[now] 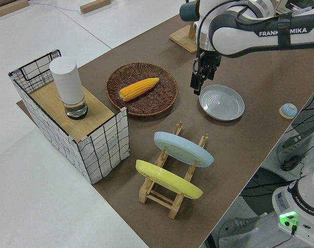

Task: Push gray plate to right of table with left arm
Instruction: 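Move the left gripper toward the gray plate's edge nearest it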

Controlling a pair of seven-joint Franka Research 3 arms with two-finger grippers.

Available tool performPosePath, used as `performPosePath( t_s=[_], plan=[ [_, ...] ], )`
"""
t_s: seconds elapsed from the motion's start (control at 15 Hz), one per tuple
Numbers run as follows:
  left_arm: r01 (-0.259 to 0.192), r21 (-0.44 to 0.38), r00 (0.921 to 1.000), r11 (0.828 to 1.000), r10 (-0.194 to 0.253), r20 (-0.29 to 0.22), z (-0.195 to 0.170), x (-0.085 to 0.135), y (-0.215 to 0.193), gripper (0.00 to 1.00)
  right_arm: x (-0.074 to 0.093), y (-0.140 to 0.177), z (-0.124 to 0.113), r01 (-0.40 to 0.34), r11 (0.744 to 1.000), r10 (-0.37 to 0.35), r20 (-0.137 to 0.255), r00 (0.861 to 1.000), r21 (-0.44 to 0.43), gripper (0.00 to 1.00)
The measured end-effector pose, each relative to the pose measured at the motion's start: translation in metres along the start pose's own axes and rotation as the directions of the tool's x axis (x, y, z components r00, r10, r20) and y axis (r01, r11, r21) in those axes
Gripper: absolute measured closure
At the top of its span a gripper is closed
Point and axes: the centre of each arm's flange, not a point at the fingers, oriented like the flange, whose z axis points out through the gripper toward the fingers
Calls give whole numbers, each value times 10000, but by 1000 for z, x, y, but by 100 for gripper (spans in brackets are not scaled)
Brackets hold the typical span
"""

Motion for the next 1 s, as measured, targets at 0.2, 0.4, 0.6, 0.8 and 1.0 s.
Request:
performPosePath(
  t_s=[0.2,0.4,0.6,0.8,1.0],
  plan=[
    [72,18,9998,10000,-72,192,25,-6,-1,1,0,0,0,0,10000,0,0,10000,0,0],
    [136,21,9992,9999,-137,379,46,-12,-2,1,0,0,0,0,10000,0,0,10000,0,0],
    [254,-43,9985,9997,-251,488,75,-18,-3,1,0,0,0,0,10000,0,0,10000,0,0],
    [367,-130,9977,9992,-359,572,97,-22,-4,3,0,0,0,0,10000,0,0,10000,0,0],
    [402,-127,9968,9991,-392,694,110,-23,-4,4,0,0,0,0,10000,0,0,10000,0,0]
  ],
)
